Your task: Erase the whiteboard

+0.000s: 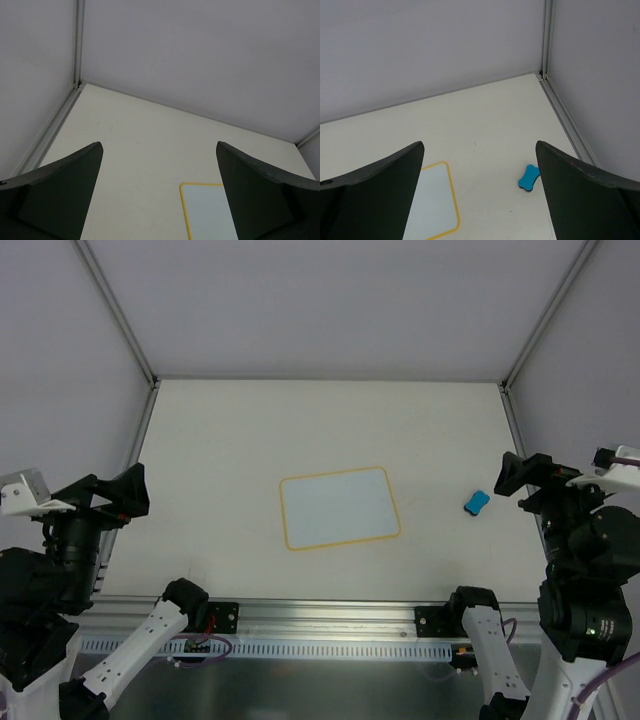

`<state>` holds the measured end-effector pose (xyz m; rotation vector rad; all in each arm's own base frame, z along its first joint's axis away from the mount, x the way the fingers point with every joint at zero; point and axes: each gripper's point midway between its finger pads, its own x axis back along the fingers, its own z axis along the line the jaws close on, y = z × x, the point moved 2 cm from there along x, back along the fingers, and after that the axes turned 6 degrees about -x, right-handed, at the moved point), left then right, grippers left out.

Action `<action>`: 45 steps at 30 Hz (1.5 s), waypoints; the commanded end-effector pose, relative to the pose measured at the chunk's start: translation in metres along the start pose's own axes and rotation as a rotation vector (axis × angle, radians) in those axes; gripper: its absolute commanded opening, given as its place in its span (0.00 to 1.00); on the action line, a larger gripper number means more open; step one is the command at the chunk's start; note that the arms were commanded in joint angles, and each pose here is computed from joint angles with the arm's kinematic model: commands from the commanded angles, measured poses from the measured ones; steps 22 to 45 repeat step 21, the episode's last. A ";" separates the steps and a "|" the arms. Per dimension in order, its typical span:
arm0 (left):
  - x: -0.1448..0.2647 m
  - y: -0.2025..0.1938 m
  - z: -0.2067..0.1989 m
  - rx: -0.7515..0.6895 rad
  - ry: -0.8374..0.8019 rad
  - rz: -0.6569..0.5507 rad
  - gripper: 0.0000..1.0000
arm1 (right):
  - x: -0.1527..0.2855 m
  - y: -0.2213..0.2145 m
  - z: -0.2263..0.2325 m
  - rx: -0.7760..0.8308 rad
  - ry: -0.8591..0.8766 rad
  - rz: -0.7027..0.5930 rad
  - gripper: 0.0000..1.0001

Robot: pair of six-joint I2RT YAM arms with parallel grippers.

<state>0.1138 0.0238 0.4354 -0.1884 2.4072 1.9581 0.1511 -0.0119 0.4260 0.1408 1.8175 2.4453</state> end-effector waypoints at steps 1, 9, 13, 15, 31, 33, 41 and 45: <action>0.010 -0.001 0.013 -0.054 0.029 -0.015 0.99 | 0.016 0.009 -0.007 0.068 -0.008 -0.065 0.99; 0.018 -0.010 0.021 -0.048 0.033 -0.026 0.99 | 0.038 0.010 -0.014 0.113 0.019 -0.124 0.99; 0.014 -0.017 0.017 -0.048 0.026 -0.006 0.99 | 0.041 0.011 -0.016 0.115 0.014 -0.141 0.99; 0.013 -0.018 0.015 -0.047 0.020 0.000 0.99 | 0.040 0.010 -0.016 0.120 0.018 -0.140 0.99; 0.007 -0.026 0.011 -0.053 0.018 0.026 0.99 | 0.037 0.005 -0.019 0.125 0.008 -0.139 0.99; 0.007 -0.026 0.011 -0.053 0.018 0.026 0.99 | 0.037 0.005 -0.019 0.125 0.008 -0.139 0.99; 0.007 -0.026 0.011 -0.053 0.018 0.026 0.99 | 0.037 0.005 -0.019 0.125 0.008 -0.139 0.99; 0.007 -0.026 0.011 -0.053 0.018 0.026 0.99 | 0.037 0.005 -0.019 0.125 0.008 -0.139 0.99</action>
